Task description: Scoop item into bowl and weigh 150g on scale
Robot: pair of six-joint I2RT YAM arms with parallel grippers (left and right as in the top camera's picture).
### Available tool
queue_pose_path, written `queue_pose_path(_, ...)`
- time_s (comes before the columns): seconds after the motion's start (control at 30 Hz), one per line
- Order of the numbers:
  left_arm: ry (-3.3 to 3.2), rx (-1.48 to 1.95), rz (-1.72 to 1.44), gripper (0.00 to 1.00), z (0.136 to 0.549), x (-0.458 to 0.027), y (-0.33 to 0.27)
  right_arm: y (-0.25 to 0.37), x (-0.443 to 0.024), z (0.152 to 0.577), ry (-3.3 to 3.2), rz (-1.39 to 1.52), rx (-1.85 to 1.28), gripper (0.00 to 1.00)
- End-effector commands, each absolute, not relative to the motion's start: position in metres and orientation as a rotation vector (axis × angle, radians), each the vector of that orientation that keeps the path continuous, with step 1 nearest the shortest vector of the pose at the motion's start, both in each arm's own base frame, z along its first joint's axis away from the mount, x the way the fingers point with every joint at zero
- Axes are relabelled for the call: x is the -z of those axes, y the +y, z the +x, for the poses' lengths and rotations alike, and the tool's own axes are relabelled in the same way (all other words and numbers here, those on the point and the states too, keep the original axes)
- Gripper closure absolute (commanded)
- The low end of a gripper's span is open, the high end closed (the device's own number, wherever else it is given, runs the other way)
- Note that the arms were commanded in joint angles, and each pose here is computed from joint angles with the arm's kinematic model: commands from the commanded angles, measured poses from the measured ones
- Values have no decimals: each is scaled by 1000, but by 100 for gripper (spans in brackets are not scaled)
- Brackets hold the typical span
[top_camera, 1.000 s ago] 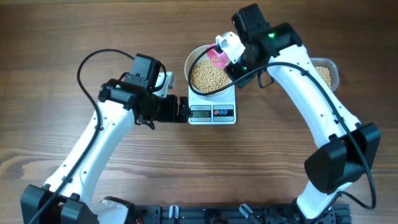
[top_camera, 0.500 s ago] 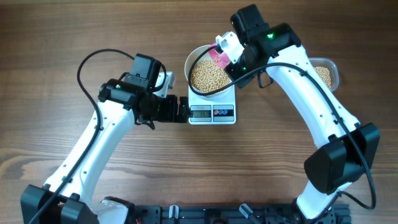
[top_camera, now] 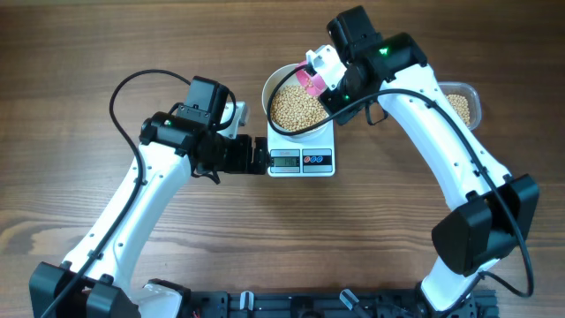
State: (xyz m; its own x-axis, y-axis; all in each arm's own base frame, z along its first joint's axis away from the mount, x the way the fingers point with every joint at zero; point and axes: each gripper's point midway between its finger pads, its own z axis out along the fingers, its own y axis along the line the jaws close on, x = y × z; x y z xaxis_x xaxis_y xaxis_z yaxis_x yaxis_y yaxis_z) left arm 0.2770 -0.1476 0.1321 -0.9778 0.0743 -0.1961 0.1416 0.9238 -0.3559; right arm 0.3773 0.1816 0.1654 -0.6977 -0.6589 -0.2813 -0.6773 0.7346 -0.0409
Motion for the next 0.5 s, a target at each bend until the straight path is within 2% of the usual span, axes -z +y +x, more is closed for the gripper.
queue_pose_path(0.0, 2904, 564, 189, 0, 277, -130, -148, 185, -180, 379, 2622, -1030, -94, 96)
queue_pose_path(0.47, 2905, 564, 189, 0, 277, -130, -148, 193, -181, 376, 2622, -1015, -166, 96)
